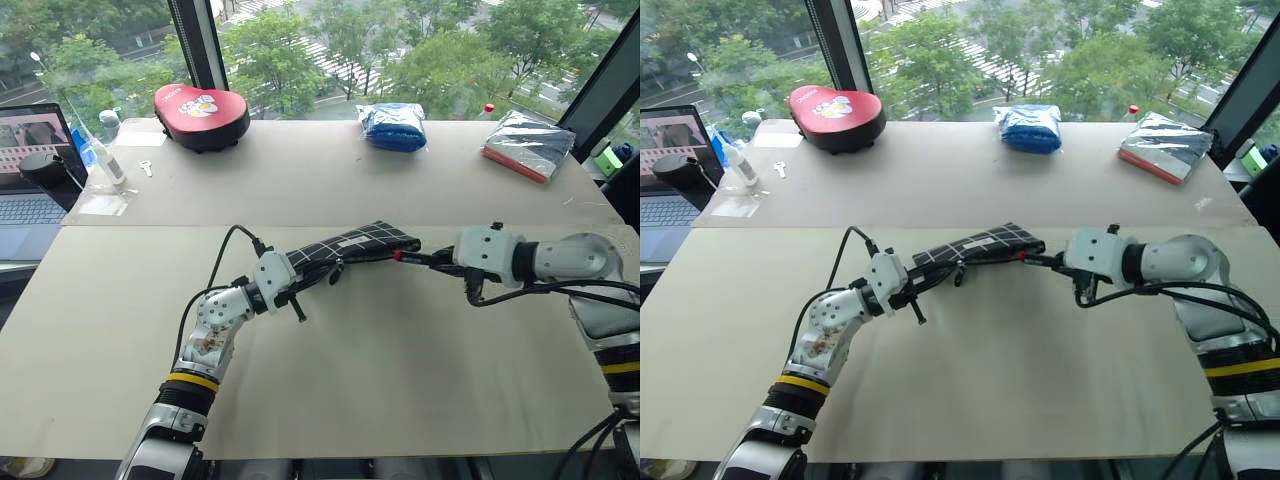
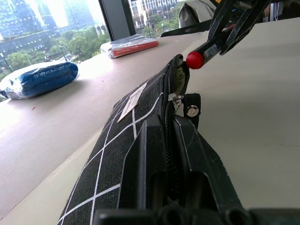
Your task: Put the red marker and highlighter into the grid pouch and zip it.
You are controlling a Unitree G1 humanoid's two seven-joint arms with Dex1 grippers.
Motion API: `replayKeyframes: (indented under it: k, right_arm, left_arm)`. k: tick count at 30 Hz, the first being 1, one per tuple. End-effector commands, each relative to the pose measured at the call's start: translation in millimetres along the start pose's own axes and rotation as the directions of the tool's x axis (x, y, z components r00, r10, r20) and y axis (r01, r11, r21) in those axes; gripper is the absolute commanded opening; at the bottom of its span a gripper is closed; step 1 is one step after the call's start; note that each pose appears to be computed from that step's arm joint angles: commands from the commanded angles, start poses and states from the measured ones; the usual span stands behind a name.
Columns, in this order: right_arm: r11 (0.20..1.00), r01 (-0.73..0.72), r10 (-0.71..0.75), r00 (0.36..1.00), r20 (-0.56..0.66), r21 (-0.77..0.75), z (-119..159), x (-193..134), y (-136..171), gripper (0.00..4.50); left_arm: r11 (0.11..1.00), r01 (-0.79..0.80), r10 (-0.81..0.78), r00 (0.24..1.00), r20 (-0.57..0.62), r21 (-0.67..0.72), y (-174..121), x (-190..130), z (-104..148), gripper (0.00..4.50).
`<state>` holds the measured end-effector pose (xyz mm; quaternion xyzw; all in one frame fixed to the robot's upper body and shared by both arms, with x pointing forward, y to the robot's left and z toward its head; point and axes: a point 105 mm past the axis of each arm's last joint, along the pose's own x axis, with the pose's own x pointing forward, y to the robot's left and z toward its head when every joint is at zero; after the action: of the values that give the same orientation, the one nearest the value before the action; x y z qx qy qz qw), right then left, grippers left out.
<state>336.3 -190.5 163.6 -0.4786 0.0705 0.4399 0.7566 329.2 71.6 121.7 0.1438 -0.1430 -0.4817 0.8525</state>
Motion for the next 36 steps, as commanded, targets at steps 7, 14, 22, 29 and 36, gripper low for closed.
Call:
replayKeyframes:
  k: [7, 14, 22, 29, 36]
  right_arm:
    - [0.991, 0.015, -0.010, 0.999, 0.042, -0.130, 24.8, 12.3, -16.0, 0.51]
    - [0.975, 0.012, 0.003, 0.998, 0.068, -0.223, 42.2, 34.2, -18.9, 0.51]
    - [0.917, 0.085, -0.010, 0.981, 0.192, -0.390, 81.5, 65.1, -15.8, 0.51]
    - [0.894, 0.097, 0.018, 0.968, 0.251, -0.438, 93.1, 73.8, -3.3, 0.51]
    - [0.911, 0.149, -0.028, 0.952, 0.303, -0.385, 99.0, 74.1, -11.8, 1.64]
  left_arm:
    - [1.000, -0.012, 0.011, 0.999, 0.036, 0.024, 3.8, -0.7, 9.5, 0.00]
    - [1.000, -0.015, 0.014, 0.999, 0.039, 0.023, 3.4, -0.1, 10.2, 0.00]
    - [0.999, -0.024, 0.023, 0.999, 0.042, 0.026, 6.2, -0.5, 12.2, 0.00]
    - [0.999, -0.032, 0.031, 0.999, 0.044, 0.029, 7.8, -0.8, 13.8, 0.00]
    - [0.999, -0.038, 0.037, 0.998, 0.043, 0.027, 6.9, -4.3, 14.7, 0.00]
